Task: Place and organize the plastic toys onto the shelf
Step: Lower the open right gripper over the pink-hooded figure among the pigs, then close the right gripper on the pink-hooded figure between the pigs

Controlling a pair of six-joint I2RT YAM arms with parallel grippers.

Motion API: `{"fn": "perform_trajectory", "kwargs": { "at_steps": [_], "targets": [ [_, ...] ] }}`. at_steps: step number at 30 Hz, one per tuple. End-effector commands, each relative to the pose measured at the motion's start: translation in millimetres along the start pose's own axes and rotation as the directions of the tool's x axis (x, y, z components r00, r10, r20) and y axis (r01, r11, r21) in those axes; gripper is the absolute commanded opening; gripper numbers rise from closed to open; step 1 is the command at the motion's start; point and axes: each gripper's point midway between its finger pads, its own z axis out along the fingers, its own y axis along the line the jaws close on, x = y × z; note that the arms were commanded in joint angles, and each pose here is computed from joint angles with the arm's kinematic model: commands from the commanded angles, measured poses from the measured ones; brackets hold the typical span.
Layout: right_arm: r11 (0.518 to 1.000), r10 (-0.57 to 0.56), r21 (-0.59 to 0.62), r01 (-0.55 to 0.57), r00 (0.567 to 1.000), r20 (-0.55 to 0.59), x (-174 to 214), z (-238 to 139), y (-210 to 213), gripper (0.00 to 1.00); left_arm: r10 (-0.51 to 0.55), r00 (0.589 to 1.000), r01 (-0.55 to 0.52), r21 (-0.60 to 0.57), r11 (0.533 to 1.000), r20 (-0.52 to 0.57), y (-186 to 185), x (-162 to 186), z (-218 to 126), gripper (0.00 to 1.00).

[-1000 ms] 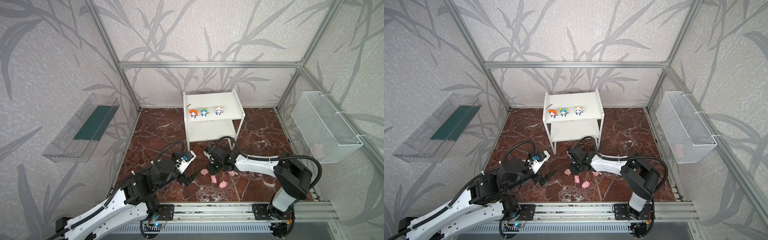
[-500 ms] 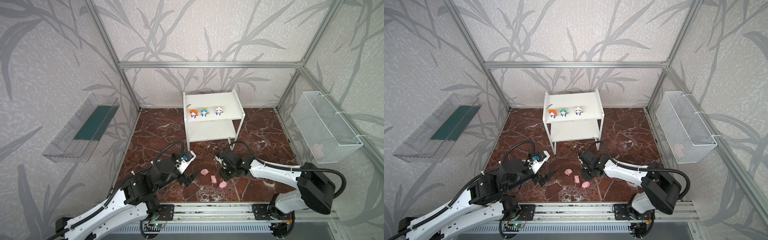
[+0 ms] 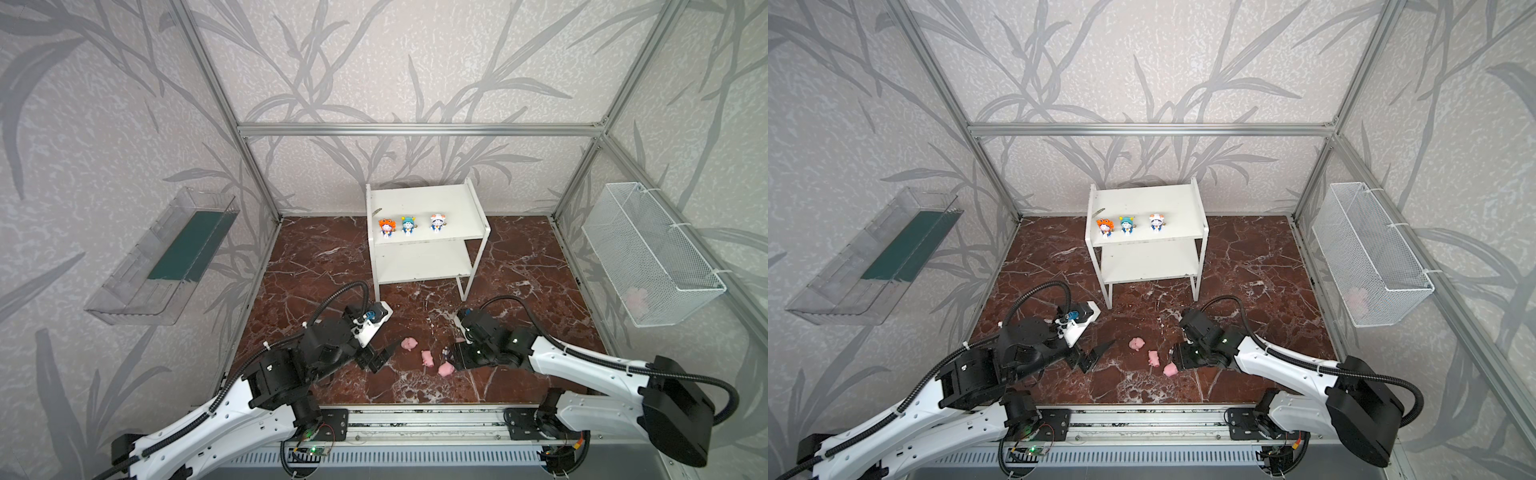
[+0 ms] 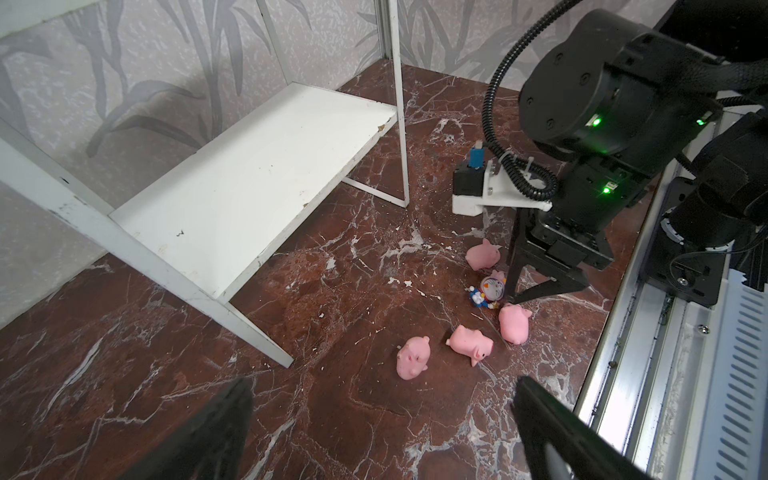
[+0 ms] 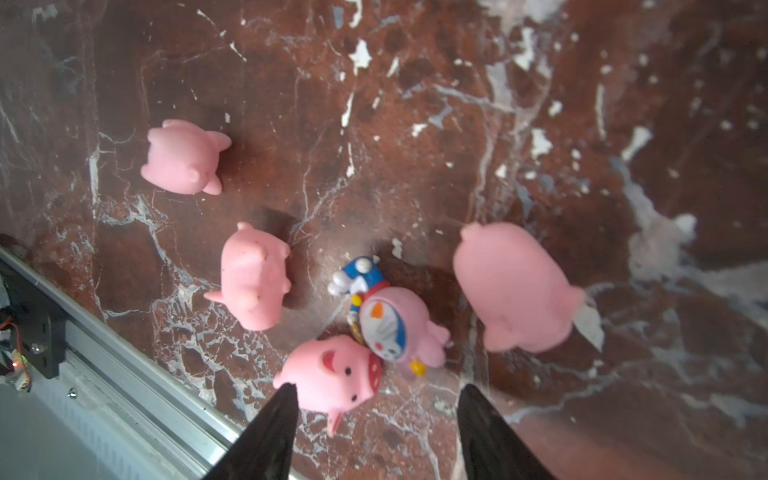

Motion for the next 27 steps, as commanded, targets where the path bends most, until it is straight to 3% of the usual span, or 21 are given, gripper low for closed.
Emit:
{"fn": "perform_trajectory", "kwargs": {
  "at_steps": [1, 4, 10, 23, 27],
  "targets": [
    [0.992, 0.118, -0.043, -0.116, 0.992, 0.037, 1, -8, 0, 0.68, 0.000, 1.000, 0.000, 0.009, 1.000, 0.015, -1, -4, 1, 0.99],
    [0.987, 0.149, -0.065, -0.146, 0.988, 0.033, 4, -8, -4, 0.73, -0.002, 1.000, 0.002, 0.009, 1.000, 0.015, -1, -4, 1, 0.99],
    [0.972, 0.173, -0.158, -0.171, 0.985, -0.003, -3, 5, 8, 0.74, -0.005, 1.000, 0.005, 0.008, 1.000, 0.015, -1, -3, 1, 0.99],
    [0.939, 0.021, -0.340, -0.047, 0.997, -0.080, -43, 26, 76, 0.65, -0.005, 1.000, 0.005, -0.009, 1.000, 0.014, 3, -2, -1, 0.99],
    [0.951, -0.007, -0.308, -0.011, 0.998, -0.056, -48, 21, 74, 0.62, -0.005, 1.000, 0.005, -0.011, 1.000, 0.017, 3, -2, -2, 0.99]
  ]
}}
